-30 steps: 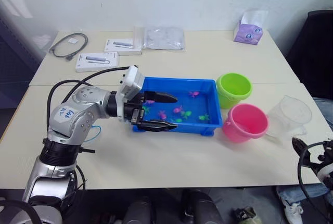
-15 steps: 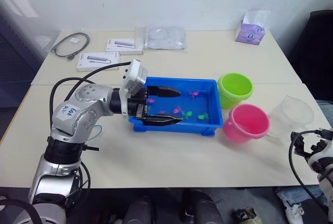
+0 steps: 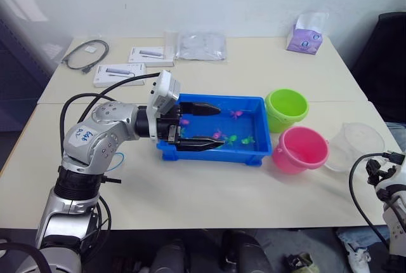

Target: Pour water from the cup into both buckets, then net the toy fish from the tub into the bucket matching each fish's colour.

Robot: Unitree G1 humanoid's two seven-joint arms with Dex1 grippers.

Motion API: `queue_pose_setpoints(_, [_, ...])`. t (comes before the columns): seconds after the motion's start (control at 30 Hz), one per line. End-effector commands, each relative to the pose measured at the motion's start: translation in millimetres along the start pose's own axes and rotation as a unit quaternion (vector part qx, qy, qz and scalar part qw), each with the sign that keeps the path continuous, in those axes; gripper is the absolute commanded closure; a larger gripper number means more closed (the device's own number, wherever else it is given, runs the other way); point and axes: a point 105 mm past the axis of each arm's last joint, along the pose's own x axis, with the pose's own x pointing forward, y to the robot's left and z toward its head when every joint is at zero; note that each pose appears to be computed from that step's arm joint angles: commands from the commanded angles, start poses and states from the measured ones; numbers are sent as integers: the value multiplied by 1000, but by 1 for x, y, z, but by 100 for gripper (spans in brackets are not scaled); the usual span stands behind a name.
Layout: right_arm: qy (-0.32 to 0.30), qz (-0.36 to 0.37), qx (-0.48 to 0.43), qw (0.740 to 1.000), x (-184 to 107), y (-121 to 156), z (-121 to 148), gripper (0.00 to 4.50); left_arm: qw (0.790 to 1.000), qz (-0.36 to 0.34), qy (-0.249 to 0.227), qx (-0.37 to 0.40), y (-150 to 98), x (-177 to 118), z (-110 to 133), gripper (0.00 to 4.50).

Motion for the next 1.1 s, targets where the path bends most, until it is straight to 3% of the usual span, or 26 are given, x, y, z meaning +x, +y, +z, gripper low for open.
queue_pose_setpoints(0.03, [-22, -15, -2, 1000, 1, -4, 5, 180, 1000, 0, -9, 27, -5, -3, 12, 0])
queue_pose_setpoints(0.1, [-24, -17, 0, 1000, 2, -4, 4, 180, 1000, 3, -9, 27, -6, -4, 12, 0])
queue_pose_setpoints(0.13, [-27, -16, 2, 1000, 3, -3, 4, 207, 1000, 4, -9, 27, -6, -4, 12, 0])
queue_pose_setpoints(0.2, [-31, -16, 6, 999, 5, -2, 3, 270, 1000, 7, -8, 27, -6, -5, 12, 0])
queue_pose_setpoints(0.3, [-40, -12, 16, 999, 7, -1, 3, 429, 1000, 9, -8, 28, -6, -6, 11, 0])
queue_pose_setpoints(0.33, [-45, -13, 35, 998, 7, 0, 4, 444, 1000, 9, -7, 28, -6, -6, 11, 0])
queue_pose_setpoints(0.47, [-61, -20, 59, 996, 7, -1, 7, 444, 1000, 10, -6, 27, -6, -7, 10, 0])
queue_pose_setpoints(0.7, [-132, -47, 38, 989, -12, -11, 38, 444, 1000, 6, 0, 23, -8, -9, 5, 0])
queue_pose_setpoints(0.8, [-168, -34, -49, 984, -26, -7, 64, 444, 1000, 0, 1, 20, -9, -8, 4, 0])
queue_pose_setpoints(1.1, [-202, 13, -268, 942, -41, 22, 96, 444, 1000, -13, -1, 18, -9, -2, 0, 0])
